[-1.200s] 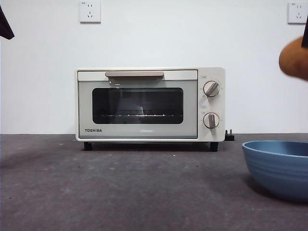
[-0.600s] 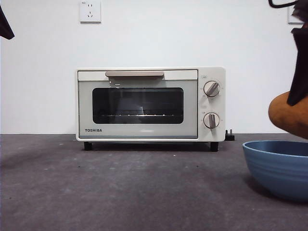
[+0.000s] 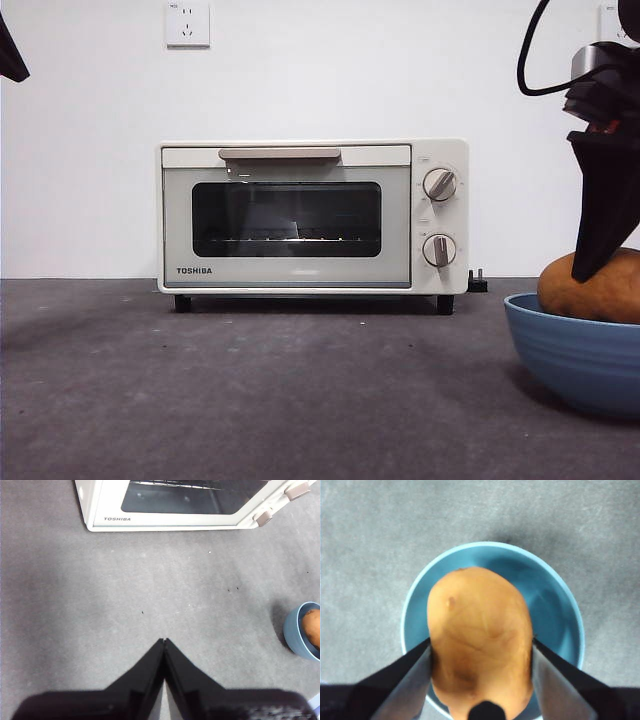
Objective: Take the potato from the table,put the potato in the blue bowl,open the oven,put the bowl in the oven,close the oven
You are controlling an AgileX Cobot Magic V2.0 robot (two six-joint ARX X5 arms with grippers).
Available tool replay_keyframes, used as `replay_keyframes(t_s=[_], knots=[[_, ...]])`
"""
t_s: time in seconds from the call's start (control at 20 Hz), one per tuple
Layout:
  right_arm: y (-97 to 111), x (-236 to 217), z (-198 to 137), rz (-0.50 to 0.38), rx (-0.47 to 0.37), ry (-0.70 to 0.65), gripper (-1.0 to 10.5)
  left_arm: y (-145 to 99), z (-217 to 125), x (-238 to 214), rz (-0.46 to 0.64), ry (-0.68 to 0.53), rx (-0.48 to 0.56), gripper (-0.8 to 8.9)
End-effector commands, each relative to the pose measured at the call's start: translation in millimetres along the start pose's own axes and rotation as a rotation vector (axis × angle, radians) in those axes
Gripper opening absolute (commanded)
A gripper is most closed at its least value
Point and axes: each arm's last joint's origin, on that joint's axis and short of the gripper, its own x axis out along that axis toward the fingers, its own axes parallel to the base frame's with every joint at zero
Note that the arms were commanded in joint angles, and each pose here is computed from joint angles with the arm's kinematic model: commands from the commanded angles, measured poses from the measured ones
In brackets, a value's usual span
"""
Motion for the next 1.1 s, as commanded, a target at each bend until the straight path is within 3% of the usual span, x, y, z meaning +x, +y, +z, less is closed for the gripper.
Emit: replay_keyframes(t_s=[0.05,0.4,0.55,0.6,0.8,1.1], knots=[[-0.2,3.6,0.2,0.001,0.020,-0.005,3.3,0.6,1.5,0.3,0.002,-0.008,-0.004,-0.05],[0.5,3.8,1.2,-0.001,0.033,-0.015,3.6,0.6,1.2,0.3,0.002,-0.006,-0.005,-0.05],[0.6,3.7,1.1,0.001,0.032,-0.015,5.8,0.6,1.2,0.3,0.002,-0.006,-0.005,-0.05],[0.9,3.6,1.2,0.010,0.030,-0.015,6.0,0.6,1.2,0.3,0.002,-0.006,-0.005,-0.05],[4.6,-2.1,5.3,0.068,0.027,-0.017,6.0,0.6,1.2,0.3,0.002,-0.006,-0.005,-0.05],[17.1,-38.0,23.5,0.068,-0.001,-0.016,6.0,-0.7,3.6,0.8,-0.003,-0.027,0.003,-0.05]])
